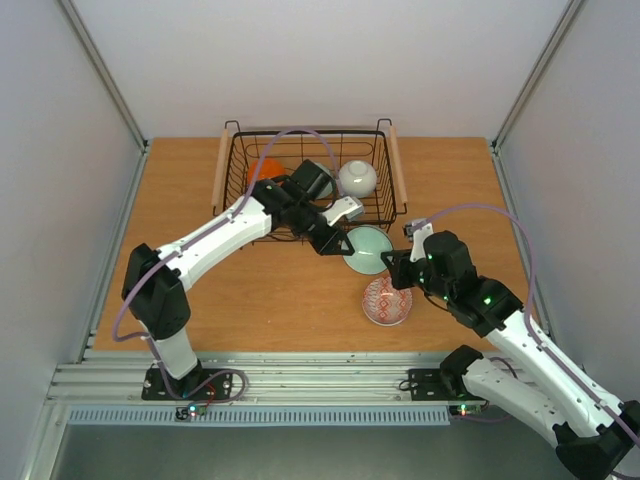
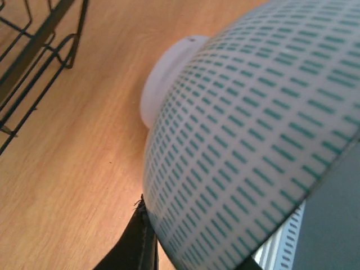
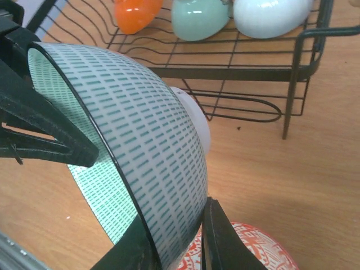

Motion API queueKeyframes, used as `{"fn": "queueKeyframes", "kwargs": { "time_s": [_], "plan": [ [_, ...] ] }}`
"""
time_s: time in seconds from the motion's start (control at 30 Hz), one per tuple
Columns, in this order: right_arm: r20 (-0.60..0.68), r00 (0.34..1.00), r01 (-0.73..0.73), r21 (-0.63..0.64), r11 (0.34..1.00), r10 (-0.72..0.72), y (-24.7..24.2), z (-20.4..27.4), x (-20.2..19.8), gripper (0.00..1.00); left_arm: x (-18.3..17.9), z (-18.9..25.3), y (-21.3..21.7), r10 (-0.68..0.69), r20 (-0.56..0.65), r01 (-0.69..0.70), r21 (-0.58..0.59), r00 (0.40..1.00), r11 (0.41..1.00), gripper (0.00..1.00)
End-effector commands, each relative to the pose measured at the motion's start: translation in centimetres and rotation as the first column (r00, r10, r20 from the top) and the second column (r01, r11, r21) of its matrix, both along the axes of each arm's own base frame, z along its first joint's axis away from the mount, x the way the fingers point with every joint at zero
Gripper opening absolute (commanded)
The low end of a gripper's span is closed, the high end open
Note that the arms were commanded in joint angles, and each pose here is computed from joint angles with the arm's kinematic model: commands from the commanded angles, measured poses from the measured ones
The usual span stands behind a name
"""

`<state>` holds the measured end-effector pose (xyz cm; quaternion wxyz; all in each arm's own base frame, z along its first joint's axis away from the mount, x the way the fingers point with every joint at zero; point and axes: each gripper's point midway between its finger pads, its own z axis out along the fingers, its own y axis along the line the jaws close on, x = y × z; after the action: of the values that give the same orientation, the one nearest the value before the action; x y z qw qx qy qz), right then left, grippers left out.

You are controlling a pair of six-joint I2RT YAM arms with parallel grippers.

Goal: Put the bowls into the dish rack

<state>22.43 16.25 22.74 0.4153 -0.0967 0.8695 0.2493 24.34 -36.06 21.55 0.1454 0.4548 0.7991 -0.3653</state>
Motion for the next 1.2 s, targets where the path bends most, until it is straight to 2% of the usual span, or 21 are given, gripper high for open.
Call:
{"fn": "queueKeyframes", "kwargs": {
  "time_s": [0.0, 0.33, 0.37, 0.47, 0.53, 0.6, 0.7, 0.8, 0.93, 1.17],
  "plan": [
    [0.121, 0.985, -0.133, 0.091, 0.987, 0.121, 2.3, 3.6, -0.4, 0.01, -4.2, 3.8, -1.7, -0.252, 0.004, 0.247, -0.224, 0.968, 0.943, 0.0],
    [0.126, 0.983, -0.144, 0.097, 0.985, 0.131, 2.6, 3.7, -0.3, 0.04, -3.4, 3.6, -1.6, -0.22, 0.033, 0.223, -0.2, 0.975, 0.954, 0.0],
    [0.127, 0.983, -0.145, 0.099, 0.984, 0.132, 2.6, 3.7, -0.3, 0.09, -3.3, 3.6, -1.6, -0.214, 0.036, 0.217, -0.197, 0.976, 0.956, 0.0],
    [0.143, 0.98, -0.153, 0.106, 0.983, 0.138, 2.6, 4.0, -0.5, 0.45, -2.8, 3.3, -1.6, -0.194, 0.049, 0.2, -0.177, 0.98, 0.964, 0.0],
    [0.164, 0.977, -0.156, 0.117, 0.981, 0.136, 2.4, 4.5, -0.8, 0.64, -2.5, 3.3, -1.5, -0.182, 0.059, 0.189, -0.169, 0.982, 0.967, 0.0],
    [0.186, 0.974, -0.155, 0.127, 0.98, 0.13, 2.2, 5.0, -1.0, 0.76, -2.2, 3.1, -1.4, -0.174, 0.068, 0.183, -0.165, 0.982, 0.969, 0.0],
    [0.199, 0.972, -0.155, 0.139, 0.978, 0.125, 2.0, 5.4, -1.3, 0.86, -1.7, 2.9, -1.2, -0.167, 0.067, 0.177, -0.174, 0.984, 0.969, 0.0],
    [0.196, 0.973, -0.15, 0.147, 0.978, 0.12, 1.9, 5.5, -1.4, 0.93, -1.5, 3.4, -0.9, -0.18, 0.02, 0.179, -0.245, 0.983, 0.953, 0.0],
    [0.183, 0.974, -0.163, 0.157, 0.974, 0.134, 2.0, 5.3, -1.8, 0.97, -0.5, 4.3, 0.0, -0.187, -0.064, 0.155, -0.339, 0.98, 0.928, 0.0],
    [0.135, 0.971, -0.221, 0.207, 0.953, 0.196, 3.6, 4.4, -2.1, 0.99, 0.6, 3.2, 0.2, -0.156, -0.068, 0.127, -0.318, 0.985, 0.94, 0.0]
  ]
}}
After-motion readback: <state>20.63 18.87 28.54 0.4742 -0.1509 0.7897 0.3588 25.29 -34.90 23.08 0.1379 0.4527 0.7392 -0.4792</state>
